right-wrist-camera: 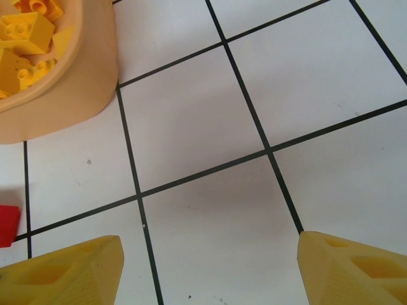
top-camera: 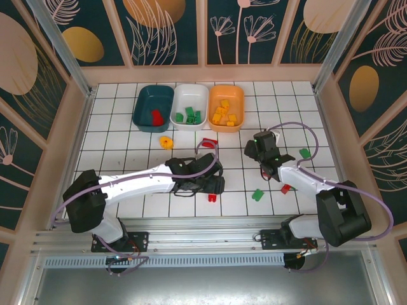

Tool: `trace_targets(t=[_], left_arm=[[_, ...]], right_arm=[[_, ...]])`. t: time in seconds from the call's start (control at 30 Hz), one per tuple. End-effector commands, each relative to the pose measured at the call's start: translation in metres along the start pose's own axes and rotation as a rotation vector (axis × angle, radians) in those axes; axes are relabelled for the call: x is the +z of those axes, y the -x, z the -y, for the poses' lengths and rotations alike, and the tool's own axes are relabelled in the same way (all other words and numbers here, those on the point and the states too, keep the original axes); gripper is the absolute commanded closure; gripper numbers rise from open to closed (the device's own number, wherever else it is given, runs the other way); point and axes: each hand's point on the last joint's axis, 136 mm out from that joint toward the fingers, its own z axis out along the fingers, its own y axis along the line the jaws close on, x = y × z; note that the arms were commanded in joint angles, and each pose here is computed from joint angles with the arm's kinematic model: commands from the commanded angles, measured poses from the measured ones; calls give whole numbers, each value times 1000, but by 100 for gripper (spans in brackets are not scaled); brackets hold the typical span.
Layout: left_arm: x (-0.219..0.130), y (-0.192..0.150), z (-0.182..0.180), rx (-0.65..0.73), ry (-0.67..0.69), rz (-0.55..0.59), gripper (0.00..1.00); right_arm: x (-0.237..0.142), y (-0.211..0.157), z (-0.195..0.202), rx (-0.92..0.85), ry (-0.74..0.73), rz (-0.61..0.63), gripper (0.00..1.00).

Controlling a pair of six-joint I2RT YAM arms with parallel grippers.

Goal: Sort the legos into containers by color

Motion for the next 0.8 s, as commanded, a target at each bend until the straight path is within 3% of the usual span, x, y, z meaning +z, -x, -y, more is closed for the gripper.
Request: trace_targets(t=[0.0,0.4,0.77], left_arm=[[6,-6,0,6,40,-20,22],[42,-39,-6,40,139,-113,23],[60,-29,-3,40,152,-66,39]], right_arm=[[-5,10,3,6,1,43,27],[-7,5,12,22,-7,44,27],[-7,3,14,20,2,34,31]])
